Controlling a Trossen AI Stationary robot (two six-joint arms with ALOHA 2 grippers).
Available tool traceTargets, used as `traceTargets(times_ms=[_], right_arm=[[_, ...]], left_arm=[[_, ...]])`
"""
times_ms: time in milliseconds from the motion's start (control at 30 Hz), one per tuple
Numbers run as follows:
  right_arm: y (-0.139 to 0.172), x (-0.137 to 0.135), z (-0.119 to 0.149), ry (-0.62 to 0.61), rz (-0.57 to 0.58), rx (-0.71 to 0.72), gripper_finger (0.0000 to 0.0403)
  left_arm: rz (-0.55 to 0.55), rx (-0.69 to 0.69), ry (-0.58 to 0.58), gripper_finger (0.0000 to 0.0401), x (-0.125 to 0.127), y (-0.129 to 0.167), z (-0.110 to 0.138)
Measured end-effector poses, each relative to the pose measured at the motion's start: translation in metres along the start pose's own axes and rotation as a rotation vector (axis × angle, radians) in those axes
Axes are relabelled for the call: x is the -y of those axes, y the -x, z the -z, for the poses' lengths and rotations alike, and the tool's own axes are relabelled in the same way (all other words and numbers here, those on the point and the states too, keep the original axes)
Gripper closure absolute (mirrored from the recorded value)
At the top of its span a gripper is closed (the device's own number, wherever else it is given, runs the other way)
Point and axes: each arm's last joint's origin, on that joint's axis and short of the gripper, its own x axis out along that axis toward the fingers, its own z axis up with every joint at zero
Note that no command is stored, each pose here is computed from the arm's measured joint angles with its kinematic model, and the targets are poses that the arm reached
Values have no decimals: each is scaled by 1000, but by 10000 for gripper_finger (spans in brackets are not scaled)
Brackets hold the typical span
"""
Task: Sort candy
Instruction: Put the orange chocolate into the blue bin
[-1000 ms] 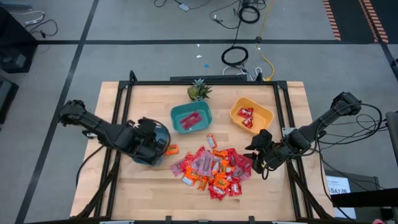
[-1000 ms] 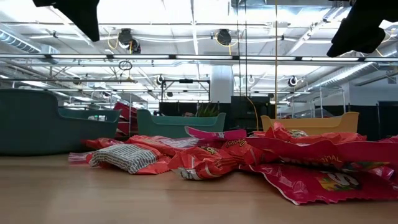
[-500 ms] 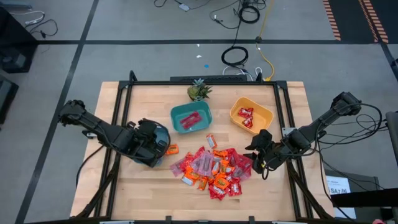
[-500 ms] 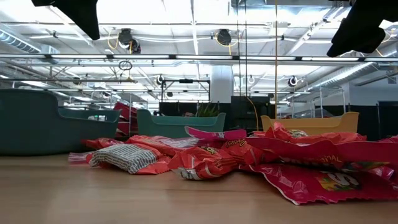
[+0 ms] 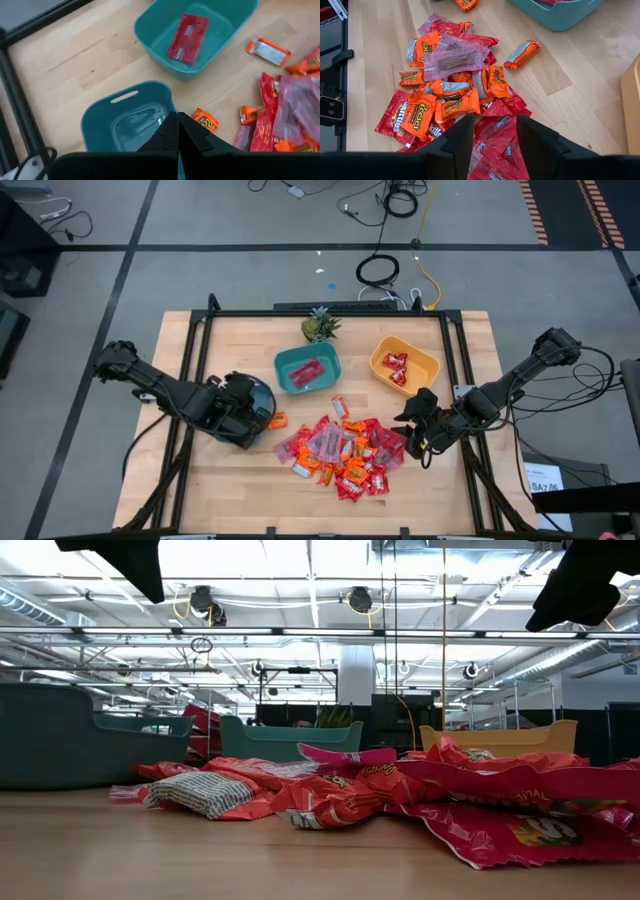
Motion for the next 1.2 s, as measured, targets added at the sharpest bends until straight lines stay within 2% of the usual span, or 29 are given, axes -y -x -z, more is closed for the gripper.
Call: traceTargets(times_ms=[100,233,300,500,800,933,1067,1200], right_arm=[[0,0,0,3,0,0,261],[0,0,0,4,0,0,261],[0,0,0,5,0,0,261],[0,-1,0,2,-5,5,261],[0,-3,-3,-10,-30,25,261],[0,-3,-3,-12,-32,26,261],[0,-4,-3,-16,-38,31,261],[0,-4,-3,-15,-37,30,261]], left_arm=[[33,6,-32,382,4,0,-1],[91,18,7,366,10,0,-3],[114,26,-18,364,13,0,-4],[122,59,0,348,14,0,-6],[111,88,1,237,15,-1,-6],[94,95,-10,203,18,-4,-4],[90,99,-48,196,21,-6,-4],[161,111,-81,196,29,-5,-6]])
